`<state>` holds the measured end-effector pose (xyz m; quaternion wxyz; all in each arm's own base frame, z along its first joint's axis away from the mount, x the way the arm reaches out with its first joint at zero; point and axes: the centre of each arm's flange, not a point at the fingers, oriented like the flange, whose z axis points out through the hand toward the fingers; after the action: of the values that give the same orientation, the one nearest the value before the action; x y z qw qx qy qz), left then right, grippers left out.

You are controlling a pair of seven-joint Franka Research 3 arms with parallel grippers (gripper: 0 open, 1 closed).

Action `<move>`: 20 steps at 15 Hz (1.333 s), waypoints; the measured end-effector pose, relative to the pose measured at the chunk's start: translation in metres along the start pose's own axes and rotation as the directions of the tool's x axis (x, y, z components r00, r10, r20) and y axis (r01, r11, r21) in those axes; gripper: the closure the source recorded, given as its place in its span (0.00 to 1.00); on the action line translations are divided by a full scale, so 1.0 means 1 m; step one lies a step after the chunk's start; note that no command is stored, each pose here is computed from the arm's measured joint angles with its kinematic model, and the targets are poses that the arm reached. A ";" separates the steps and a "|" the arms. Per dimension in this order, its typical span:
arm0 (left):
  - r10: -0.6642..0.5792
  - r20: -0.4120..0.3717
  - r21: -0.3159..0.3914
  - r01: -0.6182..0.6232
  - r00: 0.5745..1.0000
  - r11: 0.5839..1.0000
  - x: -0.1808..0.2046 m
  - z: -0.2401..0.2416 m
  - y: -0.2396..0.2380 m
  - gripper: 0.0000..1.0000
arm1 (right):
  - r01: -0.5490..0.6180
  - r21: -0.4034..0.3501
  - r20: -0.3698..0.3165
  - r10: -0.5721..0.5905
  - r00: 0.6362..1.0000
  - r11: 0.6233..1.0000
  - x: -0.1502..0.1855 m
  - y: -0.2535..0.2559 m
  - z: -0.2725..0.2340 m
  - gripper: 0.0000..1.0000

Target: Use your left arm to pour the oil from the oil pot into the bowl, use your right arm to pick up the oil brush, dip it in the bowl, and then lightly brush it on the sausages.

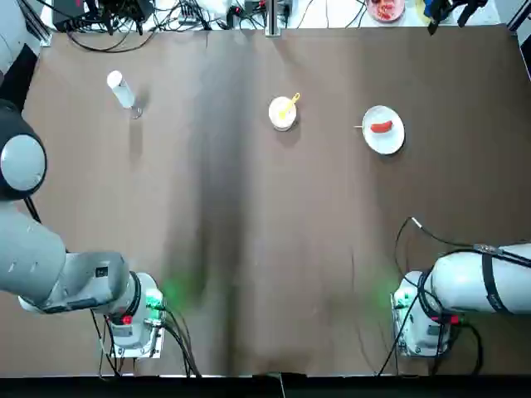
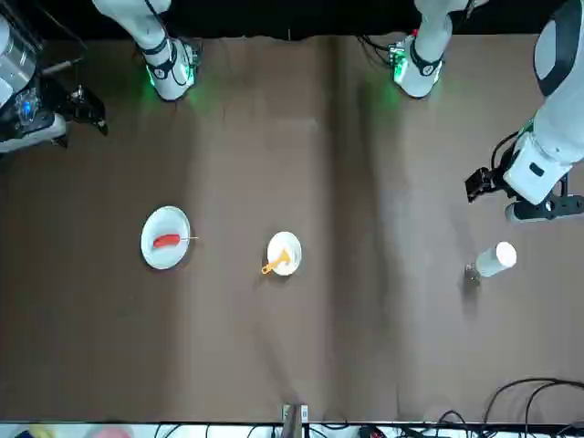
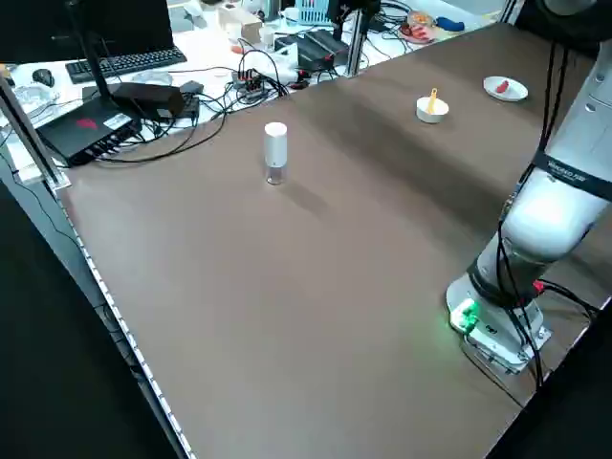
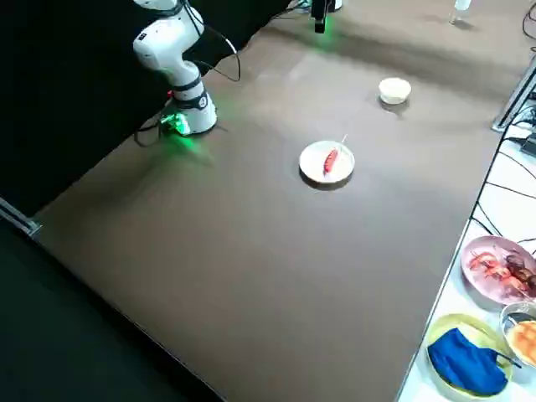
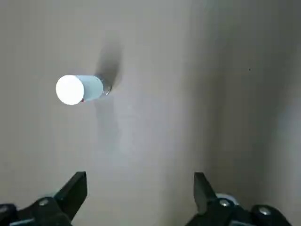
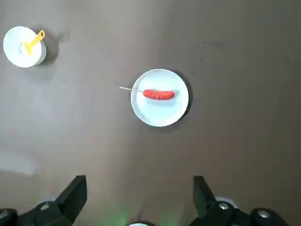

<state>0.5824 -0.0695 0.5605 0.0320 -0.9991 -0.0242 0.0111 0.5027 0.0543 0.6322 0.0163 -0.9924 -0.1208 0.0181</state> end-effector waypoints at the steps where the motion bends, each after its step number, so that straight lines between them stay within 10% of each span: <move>1: -0.001 0.000 0.000 0.001 1.000 1.000 0.000 0.000 -0.001 0.00 | 0.000 0.000 0.000 0.000 1.000 1.000 0.000 0.000 0.000 0.00; 10: 0.004 -0.022 -0.005 -0.004 1.000 1.000 0.005 0.000 -0.008 0.00 | 0.001 0.000 0.003 -0.001 1.000 1.000 0.000 0.000 0.001 0.00; 20: 0.492 -0.070 -0.112 -0.497 0.868 0.860 0.011 0.011 -0.131 0.00 | 0.000 0.000 0.001 0.000 1.000 1.000 0.001 0.000 0.003 0.00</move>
<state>0.5865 0.0622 0.5576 -0.0349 -0.9719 0.2329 -0.0023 0.5032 0.0547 0.6289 0.0163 -0.9923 -0.1210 0.0189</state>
